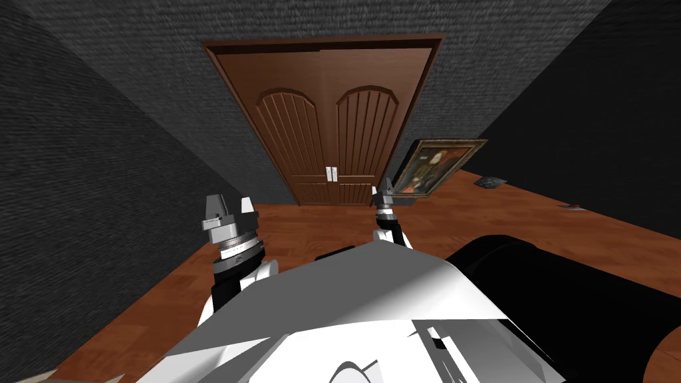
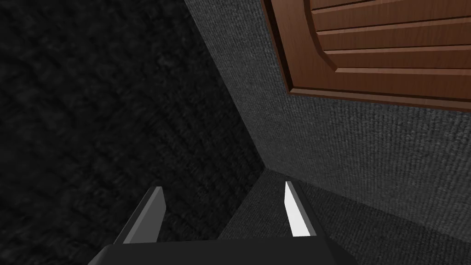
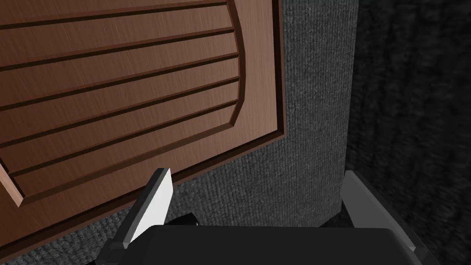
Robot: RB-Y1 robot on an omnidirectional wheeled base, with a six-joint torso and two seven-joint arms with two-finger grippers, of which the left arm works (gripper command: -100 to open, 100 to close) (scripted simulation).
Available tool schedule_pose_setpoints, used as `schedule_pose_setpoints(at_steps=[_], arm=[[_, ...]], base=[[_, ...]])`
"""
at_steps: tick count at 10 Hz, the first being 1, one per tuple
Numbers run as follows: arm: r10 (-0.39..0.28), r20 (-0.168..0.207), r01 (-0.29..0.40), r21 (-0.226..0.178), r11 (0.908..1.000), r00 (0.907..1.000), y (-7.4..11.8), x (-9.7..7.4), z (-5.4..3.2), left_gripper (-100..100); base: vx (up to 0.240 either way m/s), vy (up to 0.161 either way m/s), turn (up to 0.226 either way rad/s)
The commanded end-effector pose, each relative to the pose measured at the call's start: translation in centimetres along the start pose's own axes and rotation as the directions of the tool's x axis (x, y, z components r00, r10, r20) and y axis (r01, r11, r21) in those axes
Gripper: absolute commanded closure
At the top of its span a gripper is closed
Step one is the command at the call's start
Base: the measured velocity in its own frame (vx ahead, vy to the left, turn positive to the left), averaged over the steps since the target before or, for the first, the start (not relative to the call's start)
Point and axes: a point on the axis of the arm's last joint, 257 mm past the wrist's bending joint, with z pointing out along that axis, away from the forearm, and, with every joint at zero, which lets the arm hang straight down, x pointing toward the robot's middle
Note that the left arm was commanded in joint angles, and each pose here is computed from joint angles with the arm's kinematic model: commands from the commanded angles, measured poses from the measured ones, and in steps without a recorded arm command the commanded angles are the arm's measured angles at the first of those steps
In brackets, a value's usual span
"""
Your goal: Pull the door open
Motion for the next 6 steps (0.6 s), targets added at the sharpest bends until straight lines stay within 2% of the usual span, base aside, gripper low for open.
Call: schedule_pose_setpoints(at_steps=[1,6], arm=[[-0.009,-0.013,0.009,-0.024,0.9997,0.9999,1.5,0.4,-0.07,-100],[-0.030,-0.036,0.027,-0.080,0.9964,0.9989,5.0,1.2,-0.28,-100]], base=[[0.015,-0.106,-0.031],[0.109,0.003,-0.028]])
